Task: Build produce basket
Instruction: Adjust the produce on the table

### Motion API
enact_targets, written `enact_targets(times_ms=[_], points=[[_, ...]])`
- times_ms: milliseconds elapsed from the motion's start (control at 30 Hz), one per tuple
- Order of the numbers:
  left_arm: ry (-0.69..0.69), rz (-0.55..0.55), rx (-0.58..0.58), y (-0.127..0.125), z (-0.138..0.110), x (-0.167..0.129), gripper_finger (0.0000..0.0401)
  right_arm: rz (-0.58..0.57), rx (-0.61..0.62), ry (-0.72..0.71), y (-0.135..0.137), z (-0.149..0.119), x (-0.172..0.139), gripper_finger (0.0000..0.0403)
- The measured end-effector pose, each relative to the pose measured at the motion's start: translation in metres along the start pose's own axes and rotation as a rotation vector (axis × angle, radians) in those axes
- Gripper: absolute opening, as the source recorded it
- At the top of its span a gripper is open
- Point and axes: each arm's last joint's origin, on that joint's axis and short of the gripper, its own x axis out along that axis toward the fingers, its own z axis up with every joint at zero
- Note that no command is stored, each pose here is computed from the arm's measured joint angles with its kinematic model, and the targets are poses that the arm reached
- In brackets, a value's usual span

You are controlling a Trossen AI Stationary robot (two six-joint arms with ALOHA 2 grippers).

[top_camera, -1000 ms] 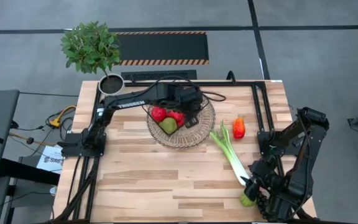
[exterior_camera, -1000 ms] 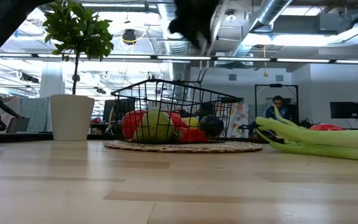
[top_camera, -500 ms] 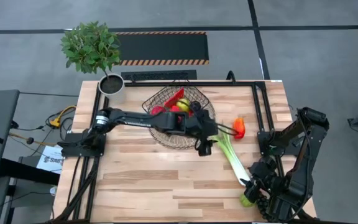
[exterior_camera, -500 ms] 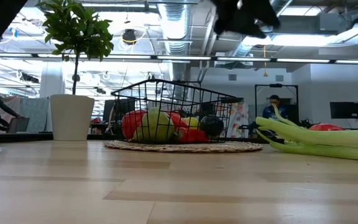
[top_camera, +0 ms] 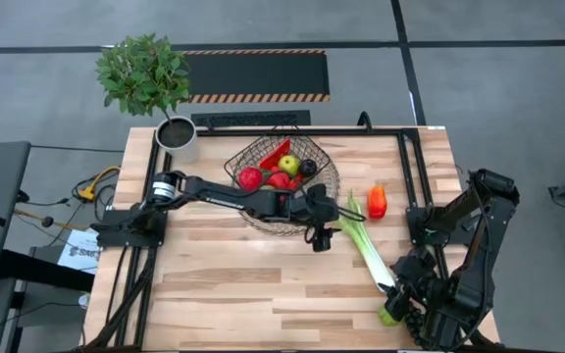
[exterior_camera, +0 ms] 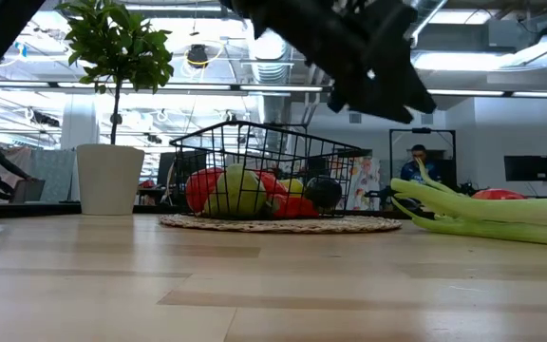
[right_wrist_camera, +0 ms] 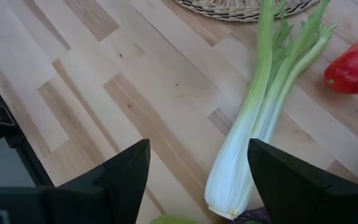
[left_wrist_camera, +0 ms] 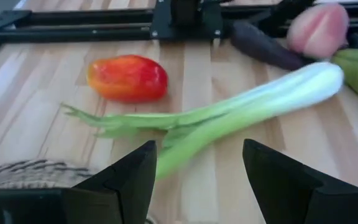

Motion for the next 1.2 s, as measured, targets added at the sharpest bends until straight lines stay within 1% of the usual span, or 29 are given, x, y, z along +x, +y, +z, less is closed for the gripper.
enact_targets(times_ms=[33, 100, 167, 233, 333, 433, 533, 633, 767, 833, 900, 967, 1067, 1200], points=[[-0.014, 0.002, 0.002, 0.000, -0.002, 0.005, 0.0227, 0.002, 0.001, 0.001, 0.000, 0.000, 0.000, 0.0291], [0.012, 0.003, -0.004, 0.002, -0.010, 0.013, 0.0227, 0.003, 0.004, 0.001, 0.000, 0.000, 0.000, 0.0291], [0.010, -0.015, -0.042, 0.002, -0.016, 0.025, 0.0227, 0.000, 0.010, 0.000, 0.001, 0.001, 0.001, 0.0291], [0.048, -0.013, -0.081, 0.002, -0.025, 0.032, 0.0227, -0.012, 0.025, -0.001, 0.001, 0.004, 0.004, 0.0291], [0.051, -0.011, -0.121, 0.002, -0.027, 0.034, 0.0227, -0.058, 0.079, 0.019, 0.001, 0.011, 0.012, 0.0291], [0.053, -0.013, -0.129, 0.001, -0.027, 0.034, 0.0227, -0.125, 0.146, 0.068, -0.002, 0.014, 0.027, 0.0291], [0.055, -0.015, -0.159, 0.001, -0.028, 0.034, 0.0227, -0.180, 0.178, 0.133, -0.005, 0.014, 0.049, 0.0291], [0.057, -0.016, -0.211, -0.001, -0.028, 0.034, 0.0227, -0.198, 0.202, 0.198, -0.008, 0.011, 0.074, 0.0291], [0.072, -0.022, -0.232, -0.007, -0.029, 0.033, 0.0227, -0.188, 0.232, 0.279, -0.012, 0.008, 0.103, 0.0291], [0.100, -0.026, -0.247, -0.010, -0.032, 0.033, 0.0227, -0.205, 0.244, 0.310, -0.015, 0.008, 0.110, 0.0291], [0.133, -0.054, -0.262, -0.014, -0.033, 0.030, 0.0227, -0.206, 0.243, 0.325, -0.015, 0.007, 0.111, 0.0291], [0.147, -0.089, -0.264, -0.018, -0.032, 0.026, 0.0227, -0.188, 0.213, 0.343, -0.015, 0.007, 0.106, 0.0291], [0.156, -0.128, -0.263, -0.025, -0.026, 0.016, 0.0227, -0.082, 0.163, 0.371, -0.010, 0.013, 0.085, 0.0291], [0.128, -0.169, -0.266, -0.035, -0.011, -0.003, 0.0227, 0.103, -0.021, 0.425, -0.003, 0.012, 0.048, 0.0291]])
